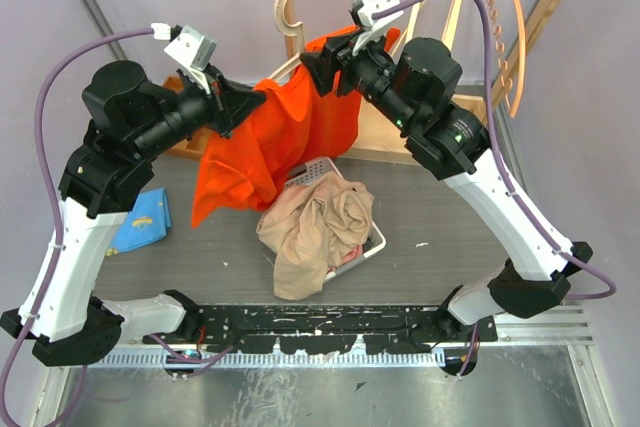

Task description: Remove the t-shirt from the hanger

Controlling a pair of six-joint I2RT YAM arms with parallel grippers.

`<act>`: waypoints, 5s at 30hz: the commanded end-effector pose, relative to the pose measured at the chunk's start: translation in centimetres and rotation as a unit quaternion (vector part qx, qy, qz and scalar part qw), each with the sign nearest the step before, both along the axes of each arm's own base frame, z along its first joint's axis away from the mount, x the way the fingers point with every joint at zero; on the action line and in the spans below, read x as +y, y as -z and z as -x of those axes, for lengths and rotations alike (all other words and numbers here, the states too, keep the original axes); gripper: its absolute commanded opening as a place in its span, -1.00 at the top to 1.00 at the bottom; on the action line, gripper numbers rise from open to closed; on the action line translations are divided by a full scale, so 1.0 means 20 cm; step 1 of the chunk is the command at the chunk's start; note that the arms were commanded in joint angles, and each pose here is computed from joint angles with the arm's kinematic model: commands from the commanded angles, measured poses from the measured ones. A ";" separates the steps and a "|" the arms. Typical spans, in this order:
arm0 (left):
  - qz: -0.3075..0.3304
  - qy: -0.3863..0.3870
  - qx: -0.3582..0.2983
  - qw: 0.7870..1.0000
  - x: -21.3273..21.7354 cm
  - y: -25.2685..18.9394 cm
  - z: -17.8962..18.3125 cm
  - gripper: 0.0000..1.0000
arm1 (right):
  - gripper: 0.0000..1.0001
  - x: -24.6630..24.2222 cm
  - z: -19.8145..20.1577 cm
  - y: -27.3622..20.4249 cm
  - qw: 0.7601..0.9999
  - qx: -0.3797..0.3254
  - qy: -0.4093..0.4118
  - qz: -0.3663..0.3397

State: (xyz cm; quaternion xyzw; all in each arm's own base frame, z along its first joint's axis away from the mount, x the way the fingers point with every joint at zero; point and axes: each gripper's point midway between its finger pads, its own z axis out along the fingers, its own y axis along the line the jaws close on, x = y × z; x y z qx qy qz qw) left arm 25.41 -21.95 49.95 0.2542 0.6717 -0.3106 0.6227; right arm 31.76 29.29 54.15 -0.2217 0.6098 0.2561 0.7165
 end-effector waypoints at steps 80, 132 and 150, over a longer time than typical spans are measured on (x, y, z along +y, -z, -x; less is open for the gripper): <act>-0.012 -0.142 0.090 0.986 0.42 0.37 0.26 0.99 | 0.79 -0.11 -0.07 -0.35 0.990 -0.086 0.049 -0.099; 0.063 -0.122 0.057 0.989 0.38 0.23 0.27 0.33 | 0.80 -0.14 -0.06 -0.36 0.991 -0.089 0.052 -0.088; 0.042 -0.127 0.097 0.986 0.38 0.42 0.28 0.77 | 0.80 -0.14 -0.06 -0.38 0.990 -0.095 0.053 -0.090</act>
